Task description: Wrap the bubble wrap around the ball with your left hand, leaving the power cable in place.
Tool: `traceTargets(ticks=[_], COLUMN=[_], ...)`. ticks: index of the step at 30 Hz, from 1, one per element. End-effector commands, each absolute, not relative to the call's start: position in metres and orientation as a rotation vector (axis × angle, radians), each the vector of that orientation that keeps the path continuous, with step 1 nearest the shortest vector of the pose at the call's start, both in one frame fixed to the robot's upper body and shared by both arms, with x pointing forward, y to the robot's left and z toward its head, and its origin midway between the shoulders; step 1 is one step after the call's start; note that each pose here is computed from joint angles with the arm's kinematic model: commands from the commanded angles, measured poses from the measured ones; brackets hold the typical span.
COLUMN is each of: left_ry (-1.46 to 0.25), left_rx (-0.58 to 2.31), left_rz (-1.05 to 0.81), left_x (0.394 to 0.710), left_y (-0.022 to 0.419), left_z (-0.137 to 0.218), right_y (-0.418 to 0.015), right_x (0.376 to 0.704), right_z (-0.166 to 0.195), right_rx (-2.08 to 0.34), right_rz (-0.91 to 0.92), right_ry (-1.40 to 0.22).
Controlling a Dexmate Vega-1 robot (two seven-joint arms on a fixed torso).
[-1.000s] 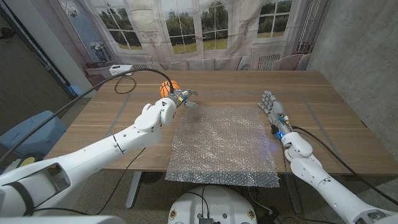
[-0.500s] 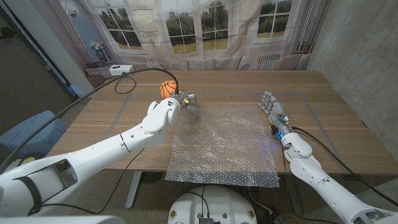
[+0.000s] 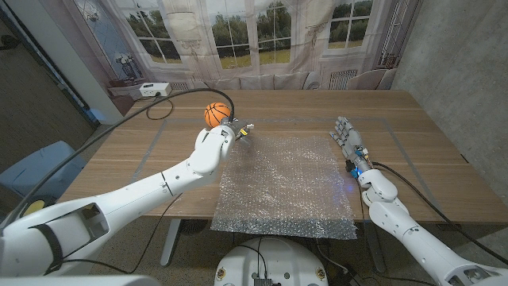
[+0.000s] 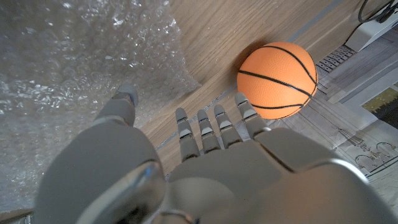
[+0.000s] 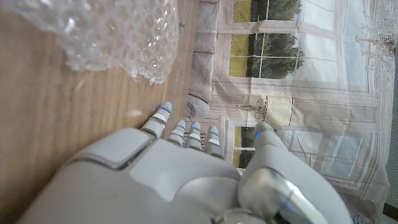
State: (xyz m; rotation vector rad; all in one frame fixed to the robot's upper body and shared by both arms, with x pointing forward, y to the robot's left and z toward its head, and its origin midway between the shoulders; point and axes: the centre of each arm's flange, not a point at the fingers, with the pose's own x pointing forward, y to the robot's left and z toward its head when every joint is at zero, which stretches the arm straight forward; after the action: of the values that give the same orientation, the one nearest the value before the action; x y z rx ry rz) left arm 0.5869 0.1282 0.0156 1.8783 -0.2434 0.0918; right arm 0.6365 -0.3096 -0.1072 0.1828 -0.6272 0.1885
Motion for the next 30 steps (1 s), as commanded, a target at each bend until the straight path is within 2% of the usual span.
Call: traceTargets(ticks=[1,22,30], left_ry=[-0.194,-0.237,-0.370], left_rx=[1.974,2.002,1.955], left_rz=[0.117,0.156,0.228], left_x=[0.593,0.605,0.602], left_y=[0.121,0.127,0.133], left_z=[0.005,-0.013,-0.020], right_y=[-0.308,-0.304,-0.301], right_x=[0.638,0.639,0.638], right_z=[-0.110,-0.114,-0.112], right_rx=[0.190,0.196,0.185], right_rz=[0.180,0.164,0.160], right_ry=[-0.622,-0.614,-0.614])
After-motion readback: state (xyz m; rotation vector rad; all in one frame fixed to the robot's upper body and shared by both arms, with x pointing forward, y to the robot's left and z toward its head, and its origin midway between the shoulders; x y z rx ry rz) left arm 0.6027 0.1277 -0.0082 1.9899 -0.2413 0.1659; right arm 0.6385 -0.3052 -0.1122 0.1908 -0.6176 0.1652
